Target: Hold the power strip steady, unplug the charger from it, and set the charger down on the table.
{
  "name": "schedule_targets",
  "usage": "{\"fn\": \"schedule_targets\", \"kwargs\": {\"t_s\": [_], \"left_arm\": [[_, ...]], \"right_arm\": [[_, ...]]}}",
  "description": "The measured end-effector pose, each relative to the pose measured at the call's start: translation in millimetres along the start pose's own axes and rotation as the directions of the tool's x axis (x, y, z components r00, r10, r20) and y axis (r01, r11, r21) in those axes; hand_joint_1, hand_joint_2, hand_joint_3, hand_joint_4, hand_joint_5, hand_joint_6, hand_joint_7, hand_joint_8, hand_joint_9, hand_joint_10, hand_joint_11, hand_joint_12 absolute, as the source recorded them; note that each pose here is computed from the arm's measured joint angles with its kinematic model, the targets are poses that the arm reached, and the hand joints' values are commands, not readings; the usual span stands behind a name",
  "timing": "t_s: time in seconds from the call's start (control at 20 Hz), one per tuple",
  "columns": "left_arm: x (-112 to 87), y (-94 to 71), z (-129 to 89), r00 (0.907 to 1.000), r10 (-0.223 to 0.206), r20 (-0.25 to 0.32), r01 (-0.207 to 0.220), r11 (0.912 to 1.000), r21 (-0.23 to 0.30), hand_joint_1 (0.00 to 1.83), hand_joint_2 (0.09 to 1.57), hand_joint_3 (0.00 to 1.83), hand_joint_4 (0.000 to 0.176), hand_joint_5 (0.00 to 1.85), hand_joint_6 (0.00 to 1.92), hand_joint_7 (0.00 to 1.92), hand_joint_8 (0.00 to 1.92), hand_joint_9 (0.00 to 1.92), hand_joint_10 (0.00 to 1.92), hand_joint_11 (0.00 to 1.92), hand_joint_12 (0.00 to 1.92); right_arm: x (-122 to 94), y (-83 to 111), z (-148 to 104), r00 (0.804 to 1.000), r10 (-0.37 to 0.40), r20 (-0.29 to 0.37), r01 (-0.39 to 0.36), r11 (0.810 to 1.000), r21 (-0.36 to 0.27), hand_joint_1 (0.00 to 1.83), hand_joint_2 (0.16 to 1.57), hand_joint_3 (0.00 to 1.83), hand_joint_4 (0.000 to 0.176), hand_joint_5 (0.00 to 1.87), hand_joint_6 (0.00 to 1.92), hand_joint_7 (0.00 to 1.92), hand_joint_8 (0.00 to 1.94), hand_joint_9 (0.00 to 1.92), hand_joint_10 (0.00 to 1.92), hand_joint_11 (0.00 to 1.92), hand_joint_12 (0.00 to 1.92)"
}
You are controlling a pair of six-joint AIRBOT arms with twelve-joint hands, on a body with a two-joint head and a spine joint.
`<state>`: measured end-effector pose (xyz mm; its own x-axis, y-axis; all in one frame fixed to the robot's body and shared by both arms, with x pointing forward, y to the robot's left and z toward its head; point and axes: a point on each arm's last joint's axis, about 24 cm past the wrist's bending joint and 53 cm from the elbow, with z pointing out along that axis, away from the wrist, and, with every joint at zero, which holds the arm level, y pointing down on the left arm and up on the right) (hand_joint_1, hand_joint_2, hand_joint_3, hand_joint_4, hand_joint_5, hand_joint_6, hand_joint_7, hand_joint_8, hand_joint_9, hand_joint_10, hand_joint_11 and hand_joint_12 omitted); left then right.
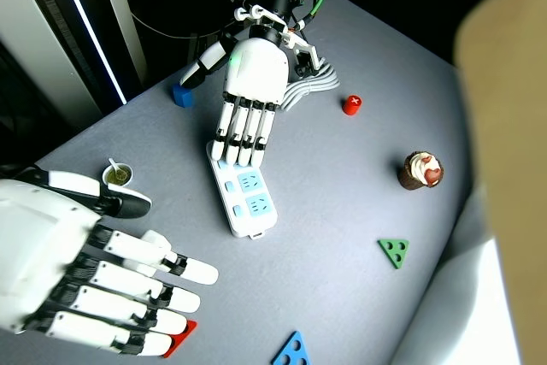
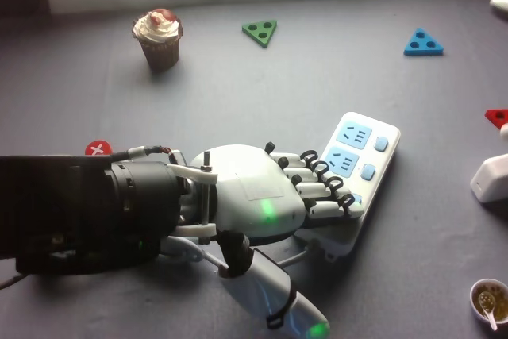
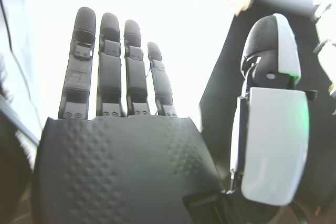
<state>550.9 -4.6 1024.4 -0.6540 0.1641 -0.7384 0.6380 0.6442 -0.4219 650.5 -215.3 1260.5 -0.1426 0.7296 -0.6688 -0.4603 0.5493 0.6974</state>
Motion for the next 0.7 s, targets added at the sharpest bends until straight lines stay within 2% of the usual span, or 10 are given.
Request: {"fn": "schedule_targets", "kwargs": {"t_s": [0.1, 0.25, 0.35, 0.4, 0.5, 0.7], "left_arm": [[-4.0, -1.3, 0, 1.0, 0.002, 0.007, -0.002, 1.0, 0.001, 0.0, 0.95, 0.0, 0.0, 0.05, 0.01, 0.06, 0.0, 0.05, 0.01, 0.03, 0.06], [-15.3, 1.5, -2, 0.9997, 0.002, 0.026, -0.002, 0.9999, -0.014, 0.0, 0.95, 0.0, 0.0, 0.05, 0.01, 0.06, 0.0, 0.05, 0.01, 0.02, 0.06], [-23.6, 6.9, -6, 0.9992, 0.002, 0.04, -0.001, 0.9993, -0.037, 0.0, 0.95, 0.0, 0.0, 0.05, 0.01, 0.06, 0.0, 0.05, 0.01, 0.03, 0.06], [-32.5, 11.8, -10, 0.9984, -0.001, 0.056, 0.004, 0.9986, -0.052, 0.0, 0.95, 0.0, 0.0, 0.04, 0.0, 0.06, 0.0, 0.05, 0.0, 0.02, 0.06], [-48.4, 11.9, -16, 0.9961, -0.004, 0.088, 0.009, 0.9983, -0.057, 0.0, 0.95, 0.0, 0.0, 0.04, 0.0, 0.06, 0.0, 0.05, 0.0, 0.02, 0.06], [-88.8, 10.1, -34, 0.9847, -0.016, 0.173, 0.026, 0.9981, -0.056, 0.0, 0.95, 0.0, 0.0, 0.06, 0.01, 0.07, 0.01, 0.06, 0.01, 0.04, 0.07]], "right_arm": [[17, 19.5, -6, 0.997, 0.001, -0.073, -0.007, 0.996, -0.086, 0.65, 0.99, 0.0, 0.048, 0.16, 0.0, 0.34, 0.0, 0.37, 0.0, 0.22, 0.42], [18, 38.6, -11, 0.995, -0.029, -0.094, 0.014, 0.987, -0.162, 0.68, 0.98, 0.0, 0.045, 0.17, 0.0, 0.33, 0.0, 0.36, 0.0, 0.21, 0.42], [17, 41.2, -12, 0.995, -0.042, -0.096, 0.025, 0.984, -0.174, 0.68, 0.98, 0.0, 0.047, 0.18, 0.01, 0.33, 0.0, 0.37, 0.0, 0.21, 0.43], [21, 42.5, -13, 0.992, -0.055, -0.112, 0.035, 0.983, -0.18, 0.67, 0.99, 0.0, 0.057, 0.2, 0.01, 0.36, 0.01, 0.38, 0.01, 0.23, 0.43], [30, 47.1, -11, 0.985, -0.085, -0.148, 0.055, 0.98, -0.192, 0.63, 1.01, 0.01, 0.056, 0.19, 0.0, 0.36, 0.01, 0.38, 0.0, 0.23, 0.44], [42, 35.5, -10, 0.97, -0.137, -0.199, 0.108, 0.983, -0.151, 0.63, 1.01, 0.01, 0.055, 0.18, 0.0, 0.33, 0.0, 0.35, 0.0, 0.21, 0.43]]}}
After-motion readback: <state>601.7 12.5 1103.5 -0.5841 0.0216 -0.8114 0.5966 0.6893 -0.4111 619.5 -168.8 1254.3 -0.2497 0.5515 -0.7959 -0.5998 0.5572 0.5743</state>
